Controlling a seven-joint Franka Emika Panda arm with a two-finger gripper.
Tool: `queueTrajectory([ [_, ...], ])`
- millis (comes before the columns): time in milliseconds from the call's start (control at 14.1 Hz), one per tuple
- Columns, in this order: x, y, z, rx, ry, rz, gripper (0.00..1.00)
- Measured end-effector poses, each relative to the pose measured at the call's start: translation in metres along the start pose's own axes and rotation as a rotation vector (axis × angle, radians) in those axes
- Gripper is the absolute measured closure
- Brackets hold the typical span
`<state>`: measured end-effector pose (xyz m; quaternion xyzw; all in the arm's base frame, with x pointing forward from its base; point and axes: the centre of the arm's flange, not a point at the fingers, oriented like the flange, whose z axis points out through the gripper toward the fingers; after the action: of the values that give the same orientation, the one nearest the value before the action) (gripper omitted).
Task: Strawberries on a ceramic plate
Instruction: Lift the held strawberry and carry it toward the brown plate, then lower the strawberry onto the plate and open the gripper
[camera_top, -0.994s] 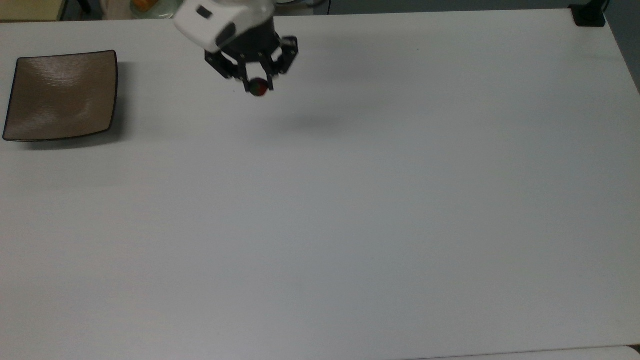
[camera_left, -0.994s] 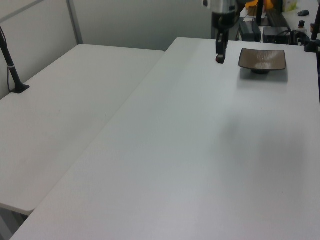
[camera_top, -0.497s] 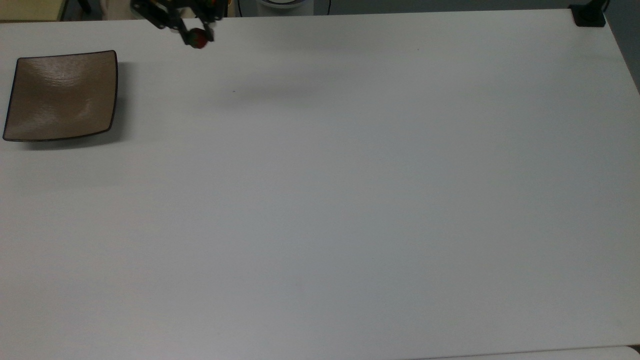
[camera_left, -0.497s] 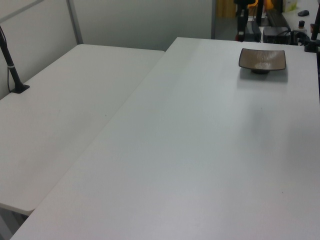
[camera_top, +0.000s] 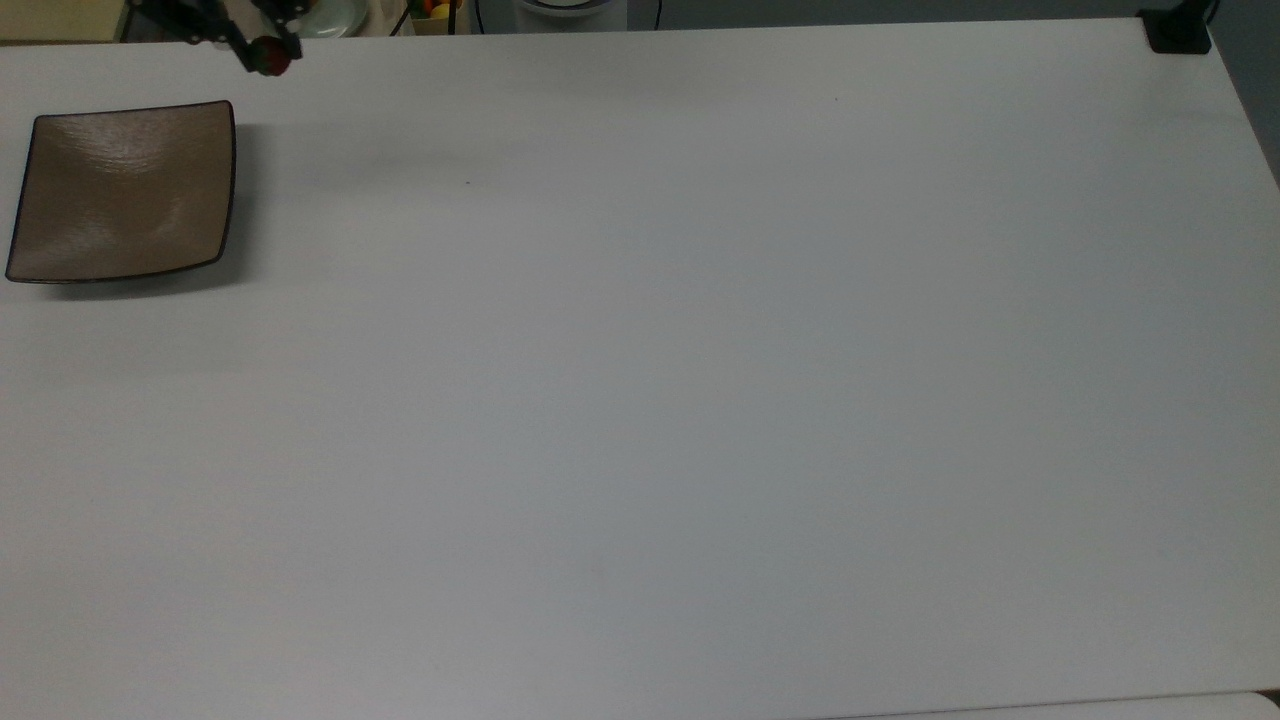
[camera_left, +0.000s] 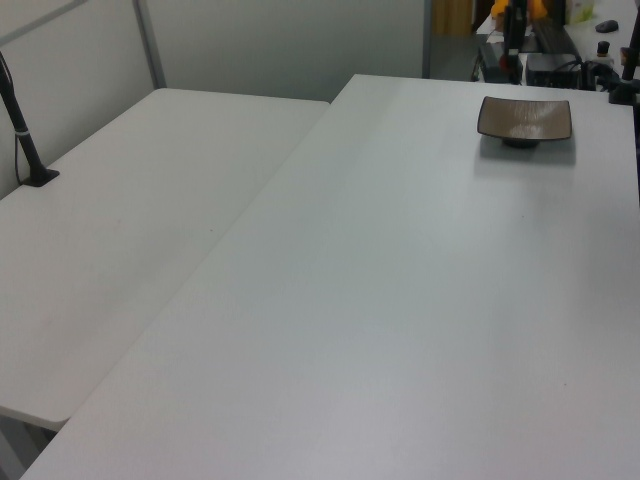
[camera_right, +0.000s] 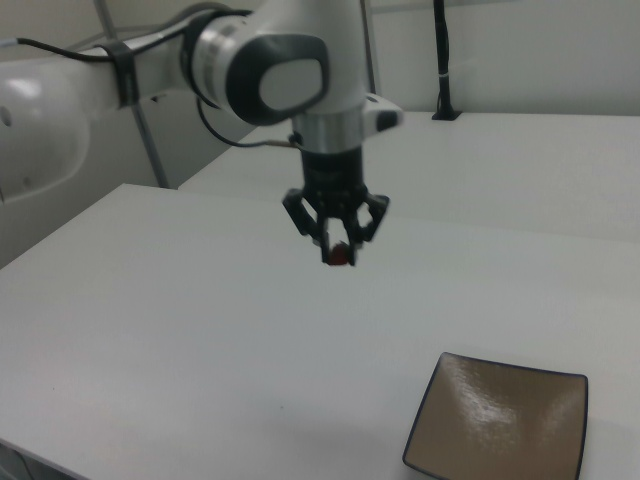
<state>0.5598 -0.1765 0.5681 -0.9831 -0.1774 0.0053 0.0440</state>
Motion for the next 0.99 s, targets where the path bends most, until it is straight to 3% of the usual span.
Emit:
queueTrajectory([
  [497, -0.023, 0.076, 0.042, -0.033, 0.031, -0.015, 0.64],
  [994, -0.018, 0.119, 0.106, -0.080, 0.026, 0.010, 0.64],
])
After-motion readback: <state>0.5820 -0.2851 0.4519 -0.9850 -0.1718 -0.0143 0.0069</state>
